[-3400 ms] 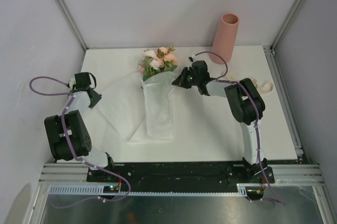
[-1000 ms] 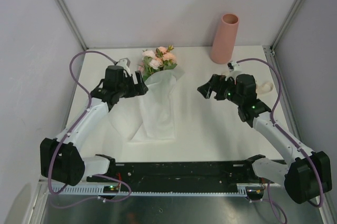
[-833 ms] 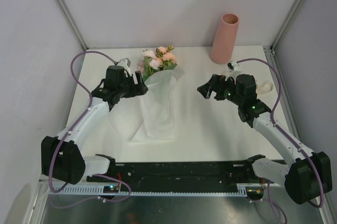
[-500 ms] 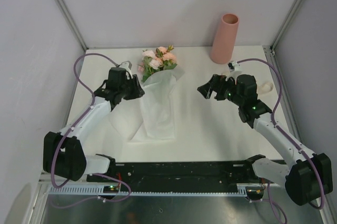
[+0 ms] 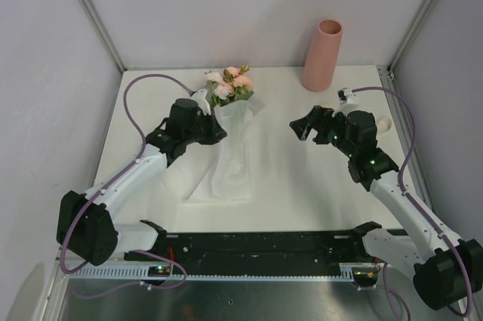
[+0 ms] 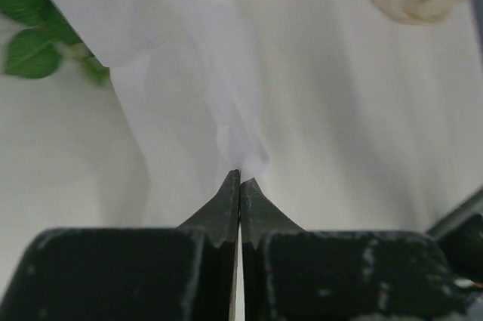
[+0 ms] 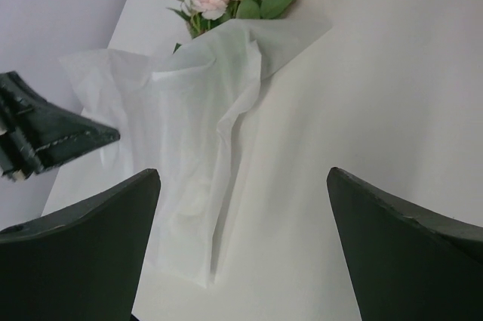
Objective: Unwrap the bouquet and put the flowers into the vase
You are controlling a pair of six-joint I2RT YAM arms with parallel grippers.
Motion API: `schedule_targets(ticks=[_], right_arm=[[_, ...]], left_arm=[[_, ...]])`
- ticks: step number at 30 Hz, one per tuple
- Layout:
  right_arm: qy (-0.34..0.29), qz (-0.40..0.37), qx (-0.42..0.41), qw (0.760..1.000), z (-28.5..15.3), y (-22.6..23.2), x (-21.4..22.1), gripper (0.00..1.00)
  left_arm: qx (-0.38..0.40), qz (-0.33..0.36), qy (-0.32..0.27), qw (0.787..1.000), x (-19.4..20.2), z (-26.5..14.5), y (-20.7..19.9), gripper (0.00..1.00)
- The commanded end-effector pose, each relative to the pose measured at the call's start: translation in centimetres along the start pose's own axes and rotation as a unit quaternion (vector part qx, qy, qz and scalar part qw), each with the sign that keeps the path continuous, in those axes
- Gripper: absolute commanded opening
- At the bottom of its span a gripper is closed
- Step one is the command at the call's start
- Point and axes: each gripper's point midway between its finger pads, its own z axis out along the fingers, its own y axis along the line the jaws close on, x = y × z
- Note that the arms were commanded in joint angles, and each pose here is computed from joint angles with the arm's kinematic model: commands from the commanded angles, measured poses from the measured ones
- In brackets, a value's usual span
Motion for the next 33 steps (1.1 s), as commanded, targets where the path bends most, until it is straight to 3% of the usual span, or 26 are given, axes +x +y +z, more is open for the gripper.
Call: schedule_targets(ticks=[1,6,13,22,24,28,30,33], right_arm=[[-0.046,0.002,0.044,0.998,-1.2,-1.1,-2.0,0.99],[-0.065,-0.014,0.062,0.996,-2.6,-1.7,-2.9,0.99],[-0.089,-0.02,0.071,0.993,-4.3,-2.5,-4.6,0.99],[-0.093,0.0,0.044,0.995,-5.4,-1.8,-5.5,0.99],[-0.093,0.001,0.042,0.995,-5.6,-1.6,-5.7,0.99],[-0.087,0.005,0.037,0.996,-5.5,-1.1,-6.1,0.99],[-0.072,0.017,0.023,0.997,-5.0,-0.6,-5.6,0.99],[-0.042,0.034,-0.003,0.999,-3.6,0.6,-4.3,0.98]], left_arm=[[0.13,-0.005,-0.05,0.99,-2.1,-0.7,-7.5,0.0],[0.235,-0.012,-0.055,0.97,-2.2,-0.1,-13.5,0.0],[0.301,0.019,-0.027,0.953,-0.2,2.1,-19.9,0.0],[0.346,0.037,0.007,0.937,2.5,5.3,-23.4,0.04],[0.353,0.041,0.007,0.935,2.4,5.3,-23.9,0.11],[0.357,0.049,-0.011,0.933,0.8,4.3,-23.5,0.59],[0.347,0.045,-0.022,0.937,-0.3,3.7,-22.3,0.69],[0.326,0.039,-0.041,0.944,-1.5,2.6,-20.0,0.75]])
